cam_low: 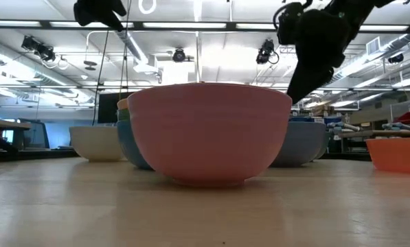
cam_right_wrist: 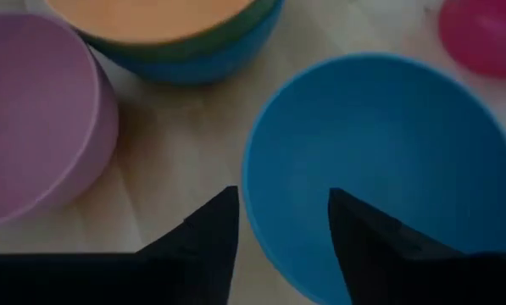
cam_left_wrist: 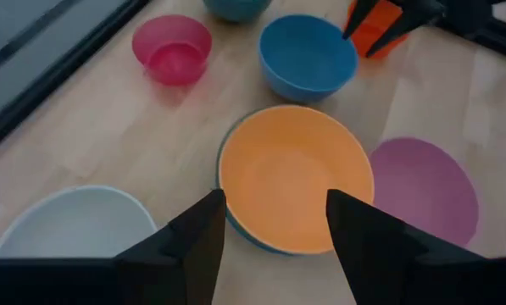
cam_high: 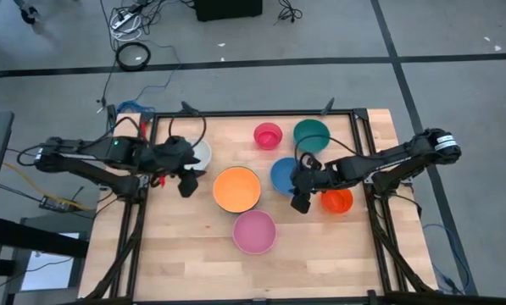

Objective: Nest bowls inside each other
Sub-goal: Stack the blue bowl on top of the light orange bowl

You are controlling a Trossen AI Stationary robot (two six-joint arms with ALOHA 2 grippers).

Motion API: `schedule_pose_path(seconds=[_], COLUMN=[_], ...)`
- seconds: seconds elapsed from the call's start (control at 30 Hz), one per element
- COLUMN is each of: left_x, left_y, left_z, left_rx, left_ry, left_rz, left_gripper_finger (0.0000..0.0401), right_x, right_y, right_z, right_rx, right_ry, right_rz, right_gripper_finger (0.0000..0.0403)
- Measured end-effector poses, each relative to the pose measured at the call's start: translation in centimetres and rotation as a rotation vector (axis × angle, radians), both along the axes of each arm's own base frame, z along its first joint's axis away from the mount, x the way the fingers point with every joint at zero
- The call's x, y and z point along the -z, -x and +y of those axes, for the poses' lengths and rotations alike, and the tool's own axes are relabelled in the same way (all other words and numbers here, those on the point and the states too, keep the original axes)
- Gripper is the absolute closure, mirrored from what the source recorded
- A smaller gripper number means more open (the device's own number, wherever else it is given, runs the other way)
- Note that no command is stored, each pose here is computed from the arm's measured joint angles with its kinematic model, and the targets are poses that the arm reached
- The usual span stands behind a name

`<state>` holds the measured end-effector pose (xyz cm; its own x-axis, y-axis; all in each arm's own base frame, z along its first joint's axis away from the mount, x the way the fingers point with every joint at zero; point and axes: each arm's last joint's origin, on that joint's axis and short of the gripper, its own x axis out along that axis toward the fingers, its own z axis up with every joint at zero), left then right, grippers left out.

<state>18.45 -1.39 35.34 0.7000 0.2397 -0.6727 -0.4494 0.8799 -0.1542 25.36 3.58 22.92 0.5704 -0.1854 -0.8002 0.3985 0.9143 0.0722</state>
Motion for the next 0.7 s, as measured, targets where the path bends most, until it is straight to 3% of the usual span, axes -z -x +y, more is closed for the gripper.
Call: schedule_pose_path(seconds=[0.33,0.7], left_x=[1.0,1.8], left_y=[1.3,3.0], left_z=[-0.4,0.2], left_rx=[-0.076,-0.167], left_ry=[-0.016,-0.136], left_rz=[0.136,0.310], left_gripper_finger=[0.0187,0.0187], right_x=[2.2,4.1], right_y=[0.5,1.2], right_z=[0.1,0.0], right_rx=[-0.027,-0.036], right_ry=[-0.038,-0.053], right_rz=[0.006,0.019], right_gripper_finger=[0.0216,0.0221])
